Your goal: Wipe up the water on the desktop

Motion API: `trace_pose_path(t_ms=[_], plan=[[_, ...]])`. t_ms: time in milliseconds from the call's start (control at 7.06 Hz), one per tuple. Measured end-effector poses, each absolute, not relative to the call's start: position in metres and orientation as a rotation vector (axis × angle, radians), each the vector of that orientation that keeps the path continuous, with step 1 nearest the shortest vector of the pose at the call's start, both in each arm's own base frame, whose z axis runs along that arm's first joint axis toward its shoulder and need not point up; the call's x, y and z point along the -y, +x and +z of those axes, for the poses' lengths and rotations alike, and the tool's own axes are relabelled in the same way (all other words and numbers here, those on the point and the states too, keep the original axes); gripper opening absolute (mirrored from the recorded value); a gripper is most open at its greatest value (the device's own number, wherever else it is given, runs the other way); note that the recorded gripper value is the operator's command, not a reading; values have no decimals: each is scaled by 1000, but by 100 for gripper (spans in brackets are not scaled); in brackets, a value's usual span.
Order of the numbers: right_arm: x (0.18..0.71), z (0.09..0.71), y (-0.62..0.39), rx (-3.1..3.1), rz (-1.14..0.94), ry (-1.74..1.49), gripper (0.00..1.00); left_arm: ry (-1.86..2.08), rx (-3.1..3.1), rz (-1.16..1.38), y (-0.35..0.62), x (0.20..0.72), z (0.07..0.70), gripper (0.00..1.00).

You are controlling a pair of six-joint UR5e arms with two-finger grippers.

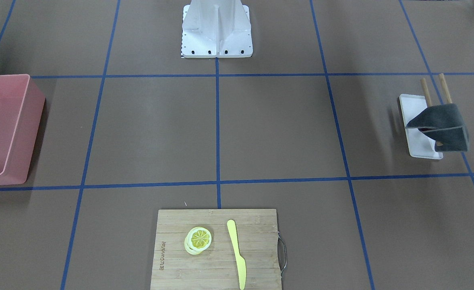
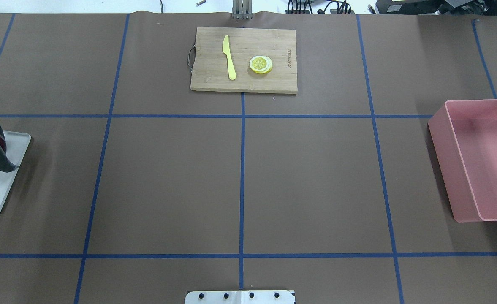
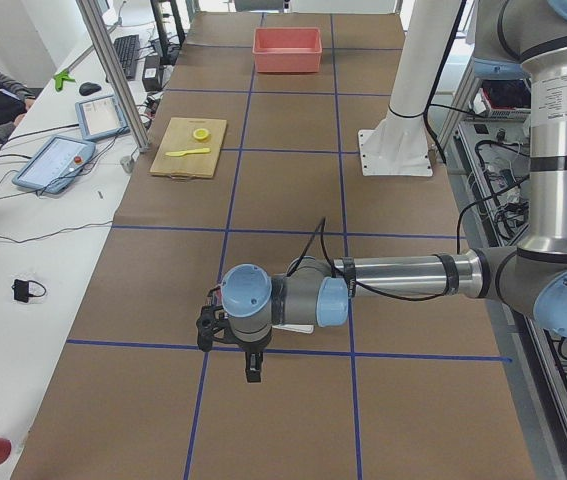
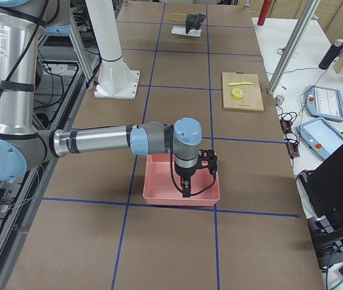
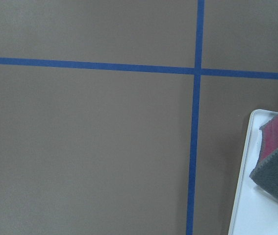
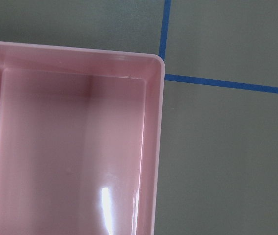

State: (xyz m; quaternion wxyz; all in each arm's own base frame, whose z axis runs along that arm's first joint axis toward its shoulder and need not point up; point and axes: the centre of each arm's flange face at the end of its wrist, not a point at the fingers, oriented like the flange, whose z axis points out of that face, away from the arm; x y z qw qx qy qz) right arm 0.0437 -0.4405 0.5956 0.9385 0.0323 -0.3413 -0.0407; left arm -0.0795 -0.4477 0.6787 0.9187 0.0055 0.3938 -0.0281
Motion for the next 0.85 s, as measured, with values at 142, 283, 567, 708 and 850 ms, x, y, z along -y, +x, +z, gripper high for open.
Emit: trace_pose_path(t_ms=[142,283,567,708,850], plan=[[441,593,44,697,-85,71,100,11,-810,-58,-79,448,679,98],[441,589,44,697,-88,78,100,11,-810,-58,-79,448,679,99],[441,580,44,696,-94,96,100,13,-810,-57,-79,448,678,98],[441,576,44,696,-97,105,100,15,-810,-56,-79,449,677,98],[441,569,44,696,-102,118,100,18,-813,-54,-79,449,675,99]])
